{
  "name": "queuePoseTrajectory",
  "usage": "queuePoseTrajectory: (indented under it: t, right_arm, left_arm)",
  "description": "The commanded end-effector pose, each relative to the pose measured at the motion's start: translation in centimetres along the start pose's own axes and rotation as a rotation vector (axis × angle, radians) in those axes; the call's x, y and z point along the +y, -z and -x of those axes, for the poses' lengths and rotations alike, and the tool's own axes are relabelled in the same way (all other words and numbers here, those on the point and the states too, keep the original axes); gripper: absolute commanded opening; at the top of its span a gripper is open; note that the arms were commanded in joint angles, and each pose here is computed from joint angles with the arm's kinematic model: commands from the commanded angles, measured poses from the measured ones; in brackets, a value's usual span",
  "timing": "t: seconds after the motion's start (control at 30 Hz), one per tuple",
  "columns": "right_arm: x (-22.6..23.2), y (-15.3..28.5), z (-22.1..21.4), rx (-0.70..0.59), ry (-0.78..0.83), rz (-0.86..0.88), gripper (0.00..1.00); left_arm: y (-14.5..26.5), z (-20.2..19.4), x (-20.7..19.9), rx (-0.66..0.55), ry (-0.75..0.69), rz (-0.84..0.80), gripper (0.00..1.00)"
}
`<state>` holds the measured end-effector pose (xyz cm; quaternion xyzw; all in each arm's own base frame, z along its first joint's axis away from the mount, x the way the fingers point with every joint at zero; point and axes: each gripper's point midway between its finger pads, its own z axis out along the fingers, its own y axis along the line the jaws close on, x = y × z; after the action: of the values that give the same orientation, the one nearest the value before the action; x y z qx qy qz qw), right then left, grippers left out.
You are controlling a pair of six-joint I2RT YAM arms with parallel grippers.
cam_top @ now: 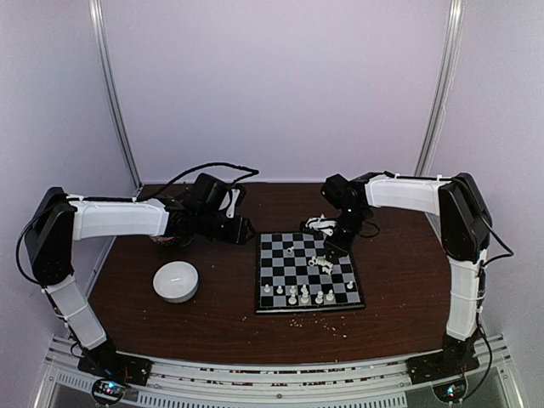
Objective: Set up the chess pieces on the board
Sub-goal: Pick up the rook from the chessboard, then place the rook at h1.
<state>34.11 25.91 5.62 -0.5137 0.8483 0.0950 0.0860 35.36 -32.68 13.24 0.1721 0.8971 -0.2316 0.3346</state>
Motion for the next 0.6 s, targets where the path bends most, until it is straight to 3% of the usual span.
queuePoseTrajectory:
  t: [0.0, 0.57]
  right_arm:
    - [0.3, 2.8, 1.2, -0.051, 0.015, -0.042, 0.12]
    - [0.0, 3.9, 1.2, -0.061, 0.019, -0.076, 0.12]
  left_arm:
    - [-0.1, 1.3, -1.0, -0.041, -0.012, -0.034, 0.46]
    - [0.0, 1.4, -1.1, -0.042, -0.007, -0.039, 0.46]
